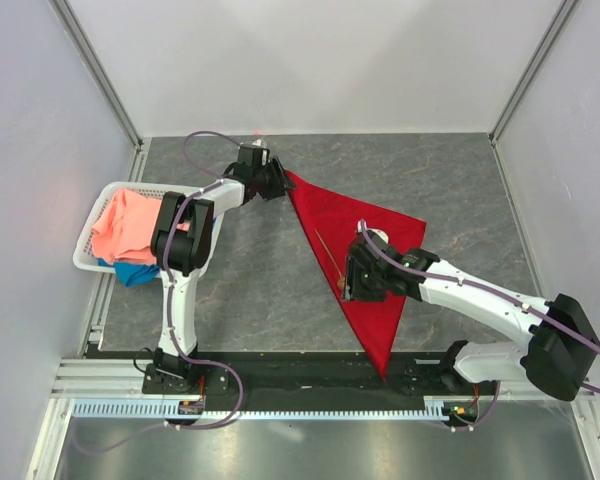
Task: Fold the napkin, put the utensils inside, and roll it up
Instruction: Fold the napkin
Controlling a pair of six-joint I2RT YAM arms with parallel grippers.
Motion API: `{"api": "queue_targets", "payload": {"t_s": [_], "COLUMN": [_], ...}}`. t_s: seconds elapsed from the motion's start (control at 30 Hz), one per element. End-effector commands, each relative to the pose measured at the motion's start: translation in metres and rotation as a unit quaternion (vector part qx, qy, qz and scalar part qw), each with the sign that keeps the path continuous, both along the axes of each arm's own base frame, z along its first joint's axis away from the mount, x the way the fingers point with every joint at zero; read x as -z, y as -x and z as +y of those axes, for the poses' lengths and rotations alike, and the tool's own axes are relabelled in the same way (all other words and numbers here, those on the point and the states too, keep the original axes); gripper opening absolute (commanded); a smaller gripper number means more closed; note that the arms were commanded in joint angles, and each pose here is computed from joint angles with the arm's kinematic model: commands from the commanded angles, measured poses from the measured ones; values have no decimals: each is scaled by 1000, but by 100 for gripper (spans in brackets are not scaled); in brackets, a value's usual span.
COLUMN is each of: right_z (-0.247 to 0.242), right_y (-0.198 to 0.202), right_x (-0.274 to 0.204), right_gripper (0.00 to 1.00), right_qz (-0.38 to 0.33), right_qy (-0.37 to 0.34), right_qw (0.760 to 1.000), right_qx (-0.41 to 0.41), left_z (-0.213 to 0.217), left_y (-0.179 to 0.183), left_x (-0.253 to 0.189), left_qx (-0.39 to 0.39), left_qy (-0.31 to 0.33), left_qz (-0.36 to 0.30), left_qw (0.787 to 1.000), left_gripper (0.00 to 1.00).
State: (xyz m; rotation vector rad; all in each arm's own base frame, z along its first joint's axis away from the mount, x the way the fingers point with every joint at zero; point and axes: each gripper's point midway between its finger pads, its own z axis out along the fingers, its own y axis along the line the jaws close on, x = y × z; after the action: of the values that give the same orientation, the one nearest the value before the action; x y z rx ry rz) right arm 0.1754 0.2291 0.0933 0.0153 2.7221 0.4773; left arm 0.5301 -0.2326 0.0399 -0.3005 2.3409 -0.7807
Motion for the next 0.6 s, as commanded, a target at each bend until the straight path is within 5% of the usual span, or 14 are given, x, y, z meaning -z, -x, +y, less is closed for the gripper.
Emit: {"api": "queue_targets", "payload": {"t_s": [0.0, 0.57], "right_z": [10, 21], "right_y": [-13, -26], "right_x": [-22, -33], "right_gripper": [50, 52], "right_qz": [-27, -42], "right_qy": [-37, -60], "right_qw": [999, 997], "right_qx": [-4, -14], "left_z": [8, 10], "left_y": [-26, -35], "left_x": [-10, 9], "left_qx": [-47, -55], "left_qy": [3, -2], "left_qz": [-14, 40], "left_qw": [999, 998], "left_gripper": [54, 38]}}
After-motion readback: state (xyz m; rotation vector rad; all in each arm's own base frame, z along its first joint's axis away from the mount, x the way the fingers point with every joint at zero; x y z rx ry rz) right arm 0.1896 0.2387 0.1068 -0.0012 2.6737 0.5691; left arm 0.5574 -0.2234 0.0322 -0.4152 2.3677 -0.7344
